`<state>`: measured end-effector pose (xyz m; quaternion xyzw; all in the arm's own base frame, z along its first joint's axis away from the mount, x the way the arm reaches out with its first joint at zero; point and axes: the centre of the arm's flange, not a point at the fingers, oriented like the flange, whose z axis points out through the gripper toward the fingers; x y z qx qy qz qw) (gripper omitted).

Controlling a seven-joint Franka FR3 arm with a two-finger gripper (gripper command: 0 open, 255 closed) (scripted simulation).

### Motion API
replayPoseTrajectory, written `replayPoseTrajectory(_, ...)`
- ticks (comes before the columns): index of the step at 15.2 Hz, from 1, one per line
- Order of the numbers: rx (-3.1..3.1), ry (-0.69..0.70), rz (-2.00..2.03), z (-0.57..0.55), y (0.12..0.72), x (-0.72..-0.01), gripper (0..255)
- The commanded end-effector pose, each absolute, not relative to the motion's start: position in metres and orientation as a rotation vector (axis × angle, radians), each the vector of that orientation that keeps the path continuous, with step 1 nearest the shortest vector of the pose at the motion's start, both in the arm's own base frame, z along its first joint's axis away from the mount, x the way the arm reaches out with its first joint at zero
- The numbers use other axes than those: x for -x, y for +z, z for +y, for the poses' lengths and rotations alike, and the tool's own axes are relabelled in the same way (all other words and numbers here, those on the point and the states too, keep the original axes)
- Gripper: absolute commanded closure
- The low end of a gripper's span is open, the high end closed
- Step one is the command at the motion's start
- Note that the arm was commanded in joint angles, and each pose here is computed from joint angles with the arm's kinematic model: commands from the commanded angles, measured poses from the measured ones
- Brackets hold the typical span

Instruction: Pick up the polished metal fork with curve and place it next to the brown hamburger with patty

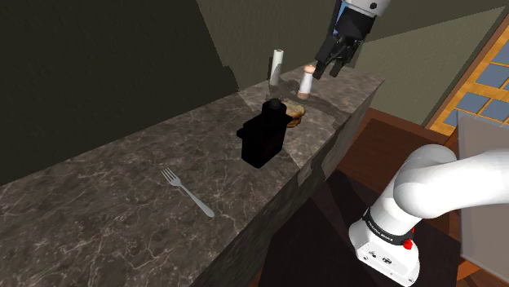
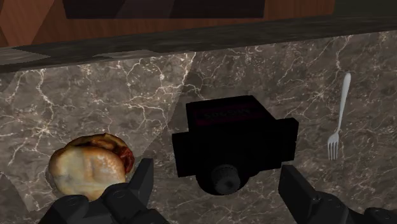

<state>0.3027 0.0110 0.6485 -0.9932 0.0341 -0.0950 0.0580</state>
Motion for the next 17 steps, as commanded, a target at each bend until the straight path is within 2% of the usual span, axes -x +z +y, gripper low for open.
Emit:
replayPoseTrajectory(1, 3.01, -0.288, 0.103, 0.011, 0.648, -0.303, 0)
replayPoseTrajectory(17, 3.059, -0.22, 0.149, 0.182, 0.543, -0.39, 0)
